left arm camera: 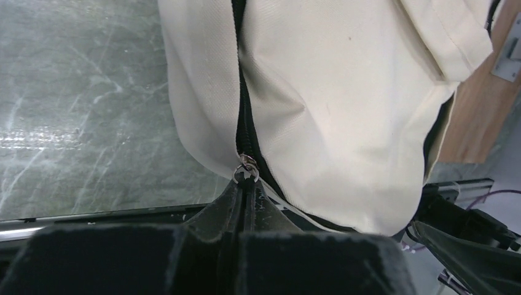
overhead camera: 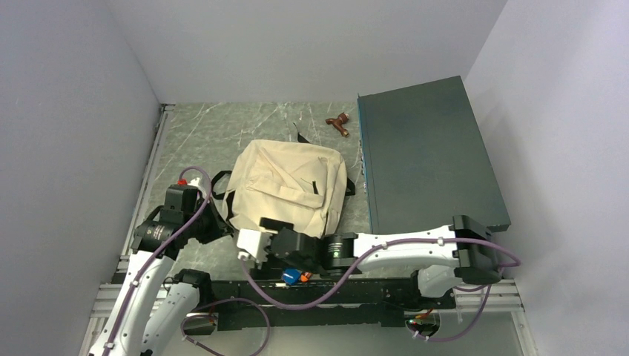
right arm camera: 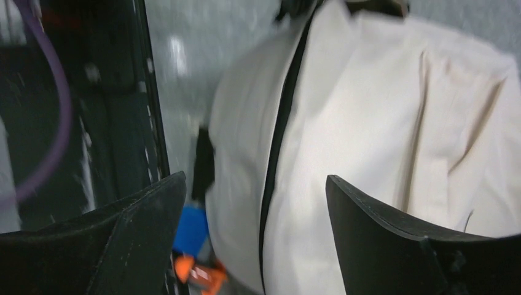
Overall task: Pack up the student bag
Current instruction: Zip the student bag at the center of the board.
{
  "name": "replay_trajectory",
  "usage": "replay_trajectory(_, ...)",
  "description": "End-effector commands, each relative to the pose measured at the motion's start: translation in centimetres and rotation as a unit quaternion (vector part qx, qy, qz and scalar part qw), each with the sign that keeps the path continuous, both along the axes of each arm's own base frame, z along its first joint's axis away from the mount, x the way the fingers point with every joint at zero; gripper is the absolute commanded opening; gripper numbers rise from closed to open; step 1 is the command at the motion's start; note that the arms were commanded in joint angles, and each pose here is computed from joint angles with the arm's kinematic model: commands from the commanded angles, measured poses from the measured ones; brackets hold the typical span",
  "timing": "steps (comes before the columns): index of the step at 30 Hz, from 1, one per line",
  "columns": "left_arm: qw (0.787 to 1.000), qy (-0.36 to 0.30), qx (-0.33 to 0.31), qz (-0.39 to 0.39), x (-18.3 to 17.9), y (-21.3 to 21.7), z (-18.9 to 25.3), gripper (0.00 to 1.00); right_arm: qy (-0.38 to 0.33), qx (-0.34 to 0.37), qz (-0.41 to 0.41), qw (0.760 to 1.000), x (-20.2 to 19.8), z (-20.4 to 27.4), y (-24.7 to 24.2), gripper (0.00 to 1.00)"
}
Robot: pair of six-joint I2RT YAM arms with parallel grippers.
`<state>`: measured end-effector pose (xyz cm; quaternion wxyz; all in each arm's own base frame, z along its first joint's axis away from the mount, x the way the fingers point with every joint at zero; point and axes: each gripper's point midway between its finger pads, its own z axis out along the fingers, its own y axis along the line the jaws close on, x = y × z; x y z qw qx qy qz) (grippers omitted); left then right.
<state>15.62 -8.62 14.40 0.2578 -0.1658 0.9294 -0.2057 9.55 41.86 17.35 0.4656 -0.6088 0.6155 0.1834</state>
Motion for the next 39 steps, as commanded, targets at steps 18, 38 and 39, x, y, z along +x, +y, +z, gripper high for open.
replay_trajectory(18,0.997,-0.039,0.05,0.052,2.8,2.3,0.2,0.0,-0.136,-0.012,-0.093,0.986,4.4,-0.2,4.6,0.0)
replay_trajectory(38,0.988,-0.024,0.15,0.024,13.4,6.1,1.5,0.0,-0.101,-0.021,0.109,0.989,-2.7,-4.0,3.5,0.0)
replay_trajectory(39,0.987,-0.016,0.158,0.016,13.8,6.3,1.0,0.0,-0.103,-0.02,0.118,0.987,-2.9,-3.9,3.8,0.0)
